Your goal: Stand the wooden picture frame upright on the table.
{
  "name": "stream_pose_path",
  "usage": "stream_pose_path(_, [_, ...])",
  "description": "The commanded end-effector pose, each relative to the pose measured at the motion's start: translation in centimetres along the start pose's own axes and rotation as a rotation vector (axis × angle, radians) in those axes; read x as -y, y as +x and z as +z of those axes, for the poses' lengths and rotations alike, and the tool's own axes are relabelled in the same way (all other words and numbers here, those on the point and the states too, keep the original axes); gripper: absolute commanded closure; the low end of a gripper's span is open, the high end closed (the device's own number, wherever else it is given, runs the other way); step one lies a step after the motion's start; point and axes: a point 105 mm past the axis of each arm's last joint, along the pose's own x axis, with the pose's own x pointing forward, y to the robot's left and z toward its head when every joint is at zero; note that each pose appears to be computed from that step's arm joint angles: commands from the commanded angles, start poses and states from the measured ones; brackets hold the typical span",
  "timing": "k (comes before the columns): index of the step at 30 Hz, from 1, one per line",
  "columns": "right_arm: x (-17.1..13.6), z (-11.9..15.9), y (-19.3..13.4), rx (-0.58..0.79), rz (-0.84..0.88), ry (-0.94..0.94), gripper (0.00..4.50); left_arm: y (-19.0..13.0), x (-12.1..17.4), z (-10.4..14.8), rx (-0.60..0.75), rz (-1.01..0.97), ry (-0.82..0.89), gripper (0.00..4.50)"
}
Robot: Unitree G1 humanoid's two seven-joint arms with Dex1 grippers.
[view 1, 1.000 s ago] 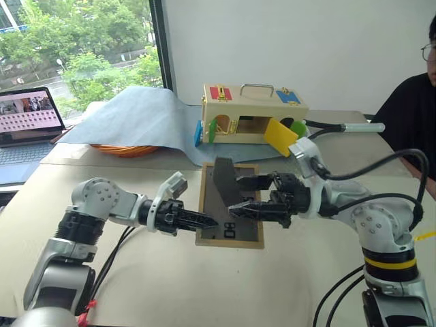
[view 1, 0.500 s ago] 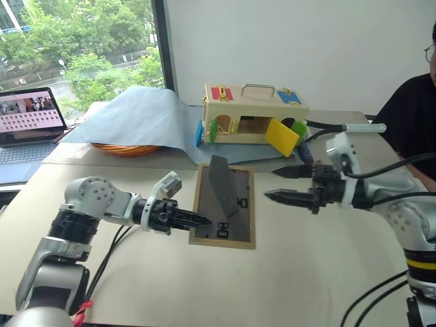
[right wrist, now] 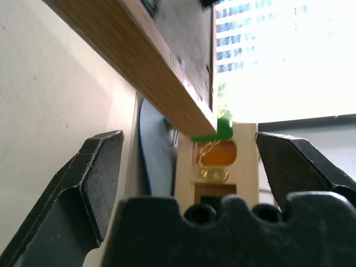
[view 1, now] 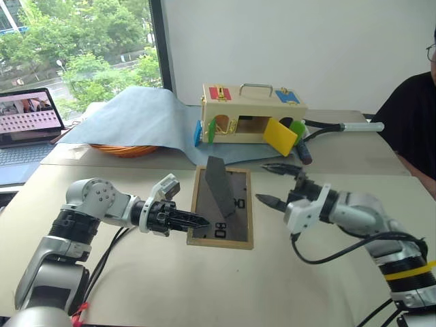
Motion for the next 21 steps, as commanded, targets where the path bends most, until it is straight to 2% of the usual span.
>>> stream_pose_path(1, [1.7,0.8,1.0,0.061,-0.122,-0.086,0.11,0.3,1.7,0.6,-0.01,-0.067,0.043,3.36])
stream_pose_path(3, [2.3,1.2,1.6,0.088,-0.165,-0.088,0.11,0.2,1.8,0.7,-0.009,-0.069,0.042,3.36])
stream_pose_path(5, [2.1,1.2,2.2,0.108,-0.169,-0.069,0.62,0.2,1.8,0.8,-0.005,-0.071,0.041,3.36])
stream_pose_path(6, [2.1,1.3,2.3,0.114,-0.17,-0.061,0.73,0.1,1.8,0.8,-0.004,-0.071,0.039,3.36])
stream_pose_path(12, [1.8,1.0,2.5,0.131,-0.167,0.006,2.76,-0.3,1.8,1.0,0.019,-0.074,0.035,3.36])
stream_pose_path(17, [2.0,0.1,2.2,0.102,-0.186,0.094,2.93,-1.4,1.8,1.9,0.102,-0.032,0.103,3.37])
stream_pose_path(21, [1.7,-1.4,1.9,0.051,-0.185,0.243,2.93,-3.7,2.3,3.1,0.276,0.094,0.464,3.36])
